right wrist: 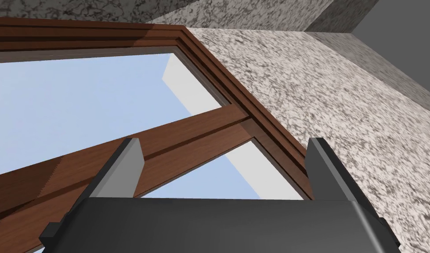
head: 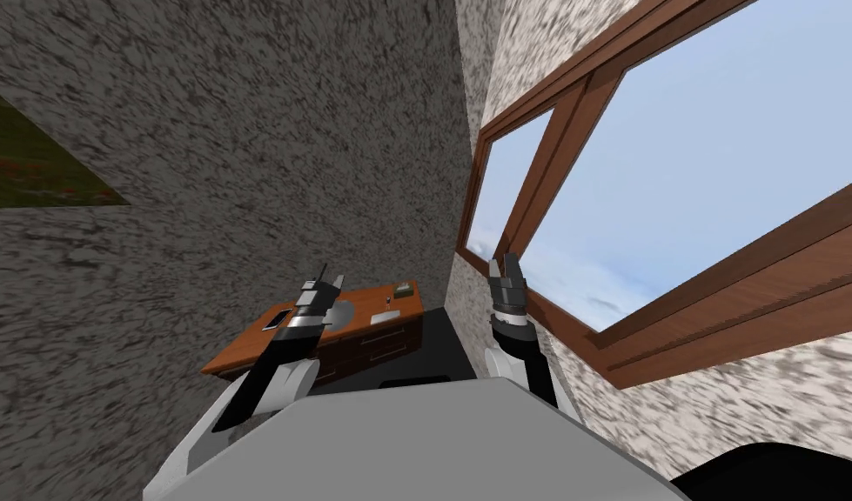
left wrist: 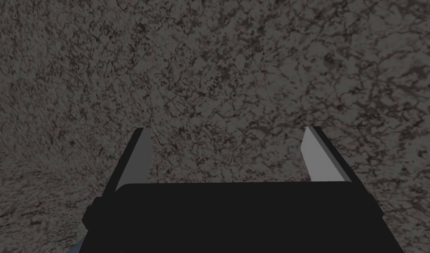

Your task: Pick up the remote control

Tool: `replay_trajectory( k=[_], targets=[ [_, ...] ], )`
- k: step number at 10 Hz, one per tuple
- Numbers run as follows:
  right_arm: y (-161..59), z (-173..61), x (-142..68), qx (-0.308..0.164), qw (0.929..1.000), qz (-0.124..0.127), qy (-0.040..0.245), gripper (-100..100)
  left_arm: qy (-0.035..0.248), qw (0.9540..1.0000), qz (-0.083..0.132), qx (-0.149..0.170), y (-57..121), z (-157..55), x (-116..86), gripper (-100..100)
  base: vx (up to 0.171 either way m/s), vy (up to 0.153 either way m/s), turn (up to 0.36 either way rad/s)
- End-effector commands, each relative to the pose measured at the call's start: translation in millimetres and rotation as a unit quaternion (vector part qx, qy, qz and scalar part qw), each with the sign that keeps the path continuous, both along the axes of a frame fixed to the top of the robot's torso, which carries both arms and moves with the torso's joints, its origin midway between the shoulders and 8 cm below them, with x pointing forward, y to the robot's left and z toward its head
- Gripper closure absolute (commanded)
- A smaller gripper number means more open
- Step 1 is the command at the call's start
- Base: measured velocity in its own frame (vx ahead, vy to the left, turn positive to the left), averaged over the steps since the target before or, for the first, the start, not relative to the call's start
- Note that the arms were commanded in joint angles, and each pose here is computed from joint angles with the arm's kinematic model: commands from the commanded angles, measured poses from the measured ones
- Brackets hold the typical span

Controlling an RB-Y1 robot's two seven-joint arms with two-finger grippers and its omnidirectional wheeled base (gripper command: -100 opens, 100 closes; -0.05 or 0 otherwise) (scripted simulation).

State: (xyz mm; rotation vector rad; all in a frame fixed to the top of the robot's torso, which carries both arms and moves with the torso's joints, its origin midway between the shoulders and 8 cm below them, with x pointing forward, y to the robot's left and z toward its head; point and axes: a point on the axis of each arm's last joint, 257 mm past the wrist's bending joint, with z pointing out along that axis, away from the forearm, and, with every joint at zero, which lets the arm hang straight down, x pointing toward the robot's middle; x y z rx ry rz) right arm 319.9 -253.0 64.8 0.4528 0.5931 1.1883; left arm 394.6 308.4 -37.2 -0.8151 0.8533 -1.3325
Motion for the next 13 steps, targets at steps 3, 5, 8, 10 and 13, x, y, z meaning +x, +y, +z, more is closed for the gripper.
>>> replay_trajectory(
  k=[3, 5, 8, 10, 13],
  targets=[
    [0.0, 0.0, 0.0, 0.000, 1.0000, 0.000, 0.000, 0, 0.072, 0.9973, 0.007, 0.002, 21.6, -42.8, 22.5, -100, -0.071, 0.015, -0.171],
    [0.0, 0.0, 0.0, 0.000, 1.0000, 0.000, 0.000, 0, 0.104, 0.9944, 0.013, 0.002, 33.7, -62.2, 31.9, -100, -0.074, 0.009, -0.177],
    [0.0, 0.0, 0.0, 0.000, 1.0000, 0.000, 0.000, 0, 0.145, 0.9892, 0.024, -0.001, 51.4, -92.0, 40.9, -100, -0.052, 0.013, -0.130],
    [0.0, 0.0, 0.0, 0.000, 1.0000, 0.000, 0.000, 0, 0.175, 0.9841, 0.034, -0.004, 66.3, -110.9, 48.1, -100, -0.045, 0.012, -0.158],
    [0.0, 0.0, 0.0, 0.000, 1.0000, 0.000, 0.000, 0, 0.210, 0.9765, 0.047, -0.009, 85.0, -135.9, 54.0, -100, -0.035, 0.003, -0.102]
  ],
)
